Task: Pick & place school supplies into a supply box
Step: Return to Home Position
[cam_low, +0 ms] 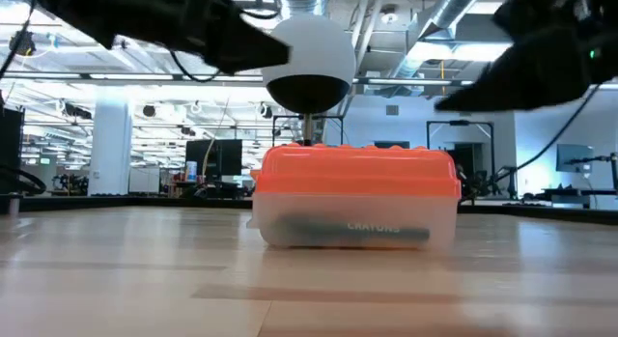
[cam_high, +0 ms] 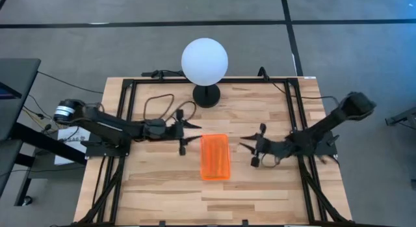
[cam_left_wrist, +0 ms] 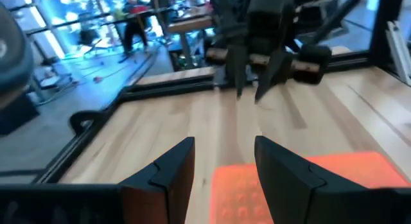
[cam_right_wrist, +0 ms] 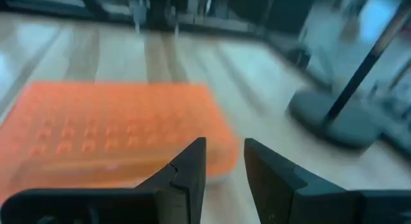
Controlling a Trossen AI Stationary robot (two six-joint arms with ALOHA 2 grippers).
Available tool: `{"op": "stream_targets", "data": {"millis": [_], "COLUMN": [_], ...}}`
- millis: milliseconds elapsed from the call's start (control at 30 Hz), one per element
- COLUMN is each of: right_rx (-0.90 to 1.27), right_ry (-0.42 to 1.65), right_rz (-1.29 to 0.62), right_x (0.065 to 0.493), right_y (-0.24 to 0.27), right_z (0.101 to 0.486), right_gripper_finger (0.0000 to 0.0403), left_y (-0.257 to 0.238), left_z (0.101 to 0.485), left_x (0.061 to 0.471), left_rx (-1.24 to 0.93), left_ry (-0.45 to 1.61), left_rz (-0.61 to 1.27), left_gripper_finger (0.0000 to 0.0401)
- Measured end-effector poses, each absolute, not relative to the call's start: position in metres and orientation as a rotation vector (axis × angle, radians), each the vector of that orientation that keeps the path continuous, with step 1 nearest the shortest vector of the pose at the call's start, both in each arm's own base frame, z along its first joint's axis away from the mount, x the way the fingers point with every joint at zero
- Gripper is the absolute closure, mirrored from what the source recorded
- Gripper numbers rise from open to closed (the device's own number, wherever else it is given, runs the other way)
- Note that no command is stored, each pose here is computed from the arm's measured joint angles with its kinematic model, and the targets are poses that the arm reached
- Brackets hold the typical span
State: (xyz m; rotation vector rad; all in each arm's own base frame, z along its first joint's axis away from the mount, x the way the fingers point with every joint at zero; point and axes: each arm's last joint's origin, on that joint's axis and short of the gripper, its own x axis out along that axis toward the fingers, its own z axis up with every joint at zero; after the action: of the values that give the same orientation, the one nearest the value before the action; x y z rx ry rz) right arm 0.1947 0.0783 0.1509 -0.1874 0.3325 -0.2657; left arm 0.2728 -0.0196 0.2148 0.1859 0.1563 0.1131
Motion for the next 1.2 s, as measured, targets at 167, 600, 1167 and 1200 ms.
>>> {"op": "stream_targets", "data": {"millis": [167,600,1167,1200], "right_rx": [-0.257,-0.243,-0.263,-0.265], "right_ry": [0.215,-0.036,0.019,0.018], "right_rz": [-0.254,-0.036,-0.034,-0.041], "right_x": [0.168,0.142,0.143,0.143], "right_y": [0.061,0.031,-0.012,-0.013], "right_z": [0.167,0.170,0.161,0.161], "right_gripper_finger": [0.0302,0.0302,0.0302,0.0302], "left_y": [-0.014,-0.009,-0.002,-0.002], "left_z": [0.208,0.162,0.158,0.158], "left_x": [0.231,0.151,0.145,0.145], "left_rx": [0.136,0.092,0.174,0.182], "left_ry": [0.132,-0.007,0.059,0.051], "left_rz": [0.129,0.208,0.151,0.142], "left_gripper_finger": [0.0243,0.0243,0.0243,0.0243]}}
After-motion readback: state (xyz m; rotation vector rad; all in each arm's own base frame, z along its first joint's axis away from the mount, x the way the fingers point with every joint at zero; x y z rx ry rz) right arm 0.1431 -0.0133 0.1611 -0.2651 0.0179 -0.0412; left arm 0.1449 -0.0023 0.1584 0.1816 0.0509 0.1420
